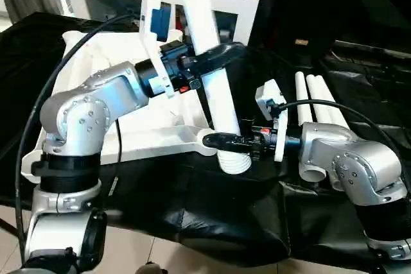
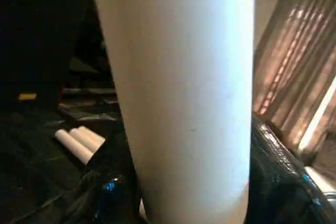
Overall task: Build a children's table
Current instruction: Pick table leg
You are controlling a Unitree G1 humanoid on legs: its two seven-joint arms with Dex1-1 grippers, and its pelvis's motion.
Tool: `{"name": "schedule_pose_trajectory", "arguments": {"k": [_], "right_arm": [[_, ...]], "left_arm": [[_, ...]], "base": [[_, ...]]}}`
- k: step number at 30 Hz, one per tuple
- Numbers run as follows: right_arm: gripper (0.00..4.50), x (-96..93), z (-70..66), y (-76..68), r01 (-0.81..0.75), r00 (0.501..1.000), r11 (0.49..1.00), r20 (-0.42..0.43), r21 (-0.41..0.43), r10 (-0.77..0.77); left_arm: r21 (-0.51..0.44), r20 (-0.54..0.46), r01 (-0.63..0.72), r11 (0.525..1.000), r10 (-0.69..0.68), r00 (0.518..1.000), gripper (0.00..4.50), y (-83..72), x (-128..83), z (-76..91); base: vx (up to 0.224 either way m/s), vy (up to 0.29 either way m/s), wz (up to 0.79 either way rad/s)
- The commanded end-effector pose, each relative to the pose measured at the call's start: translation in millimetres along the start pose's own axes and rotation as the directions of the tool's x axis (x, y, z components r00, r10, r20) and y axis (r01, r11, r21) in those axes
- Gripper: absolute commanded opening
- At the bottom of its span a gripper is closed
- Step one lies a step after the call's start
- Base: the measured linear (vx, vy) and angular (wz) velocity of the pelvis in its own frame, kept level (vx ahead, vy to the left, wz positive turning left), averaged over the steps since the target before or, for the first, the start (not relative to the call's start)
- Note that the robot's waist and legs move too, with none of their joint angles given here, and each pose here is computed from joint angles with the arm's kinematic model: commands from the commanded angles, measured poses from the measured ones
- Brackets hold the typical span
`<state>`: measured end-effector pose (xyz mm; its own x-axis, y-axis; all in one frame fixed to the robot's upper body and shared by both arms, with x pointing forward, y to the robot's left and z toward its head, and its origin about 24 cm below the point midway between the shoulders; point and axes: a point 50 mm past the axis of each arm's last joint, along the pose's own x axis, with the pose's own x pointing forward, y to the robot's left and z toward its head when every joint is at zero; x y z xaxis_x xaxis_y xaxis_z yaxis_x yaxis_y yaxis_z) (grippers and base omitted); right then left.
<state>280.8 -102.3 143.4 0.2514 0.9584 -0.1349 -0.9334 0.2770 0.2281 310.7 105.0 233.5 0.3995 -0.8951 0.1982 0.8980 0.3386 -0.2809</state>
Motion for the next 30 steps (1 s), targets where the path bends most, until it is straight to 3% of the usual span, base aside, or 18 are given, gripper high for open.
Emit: {"name": "schedule_pose_trajectory", "arguments": {"k": [1, 5, 12, 14, 18, 20, 25, 30], "right_arm": [[1.88, -2.6, 1.3, 2.4, -0.015, 1.0, 0.999, 0.005, -0.028, 0.015], [1.87, -2.2, 1.5, 1.9, -0.008, 1.0, 0.999, 0.008, -0.034, 0.008], [1.87, -0.7, 1.4, -0.3, 0.012, 1.0, 0.998, 0.01, -0.065, -0.011], [2.43, 0.1, 1.1, -1.6, 0.018, 1.0, 0.998, 0.013, -0.062, -0.017], [2.64, 3.7, 6.4, -5.6, 0.027, 0.999, 0.999, 0.04, -0.034, -0.026], [3.0, 3.9, 7.1, -6.4, 0.034, 0.999, 0.999, 0.036, -0.04, -0.032], [3.03, 3.7, 5.9, -10.1, 0.044, 0.999, 0.998, -0.019, -0.033, -0.045], [3.03, 3.3, 5.7, -9.9, 0.032, 0.999, 0.999, -0.018, -0.001, -0.032]], "left_arm": [[-0.022, 0.038, -0.01, 1.0, 0.011, 0.999, 1.98, 0.5, -0.1, 10.6], [-0.06, 0.05, -0.06, 0.996, 0.063, 0.997, 1.83, 7.2, 2.7, 11.5], [0.016, 0.004, -0.092, 0.996, 0.092, 0.996, 1.79, 6.0, 7.9, 12.8], [0.027, -0.005, -0.093, 0.995, 0.093, 0.996, 1.79, 5.3, 8.9, 12.8], [0.141, -0.081, -0.133, 0.981, 0.145, 0.986, 1.79, 8.1, 13.1, 11.1], [0.162, -0.096, -0.133, 0.978, 0.15, 0.984, 1.79, 8.4, 14.0, 10.5], [0.194, -0.142, -0.088, 0.977, 0.117, 0.983, 1.79, 6.1, 21.2, 10.4], [0.196, -0.15, -0.06, 0.979, 0.09, 0.985, 1.79, 5.1, 25.4, 10.8]], "base": [[0.0, 0.0, 0.0], [0.0, 0.0, 0.0], [0.0, 0.0, 0.0], [0.0, 0.0, 0.0], [0.0, 0.0, 0.0], [0.0, 0.0, 0.0], [0.0, 0.0, 0.0], [0.0, 0.0, 0.0]]}}
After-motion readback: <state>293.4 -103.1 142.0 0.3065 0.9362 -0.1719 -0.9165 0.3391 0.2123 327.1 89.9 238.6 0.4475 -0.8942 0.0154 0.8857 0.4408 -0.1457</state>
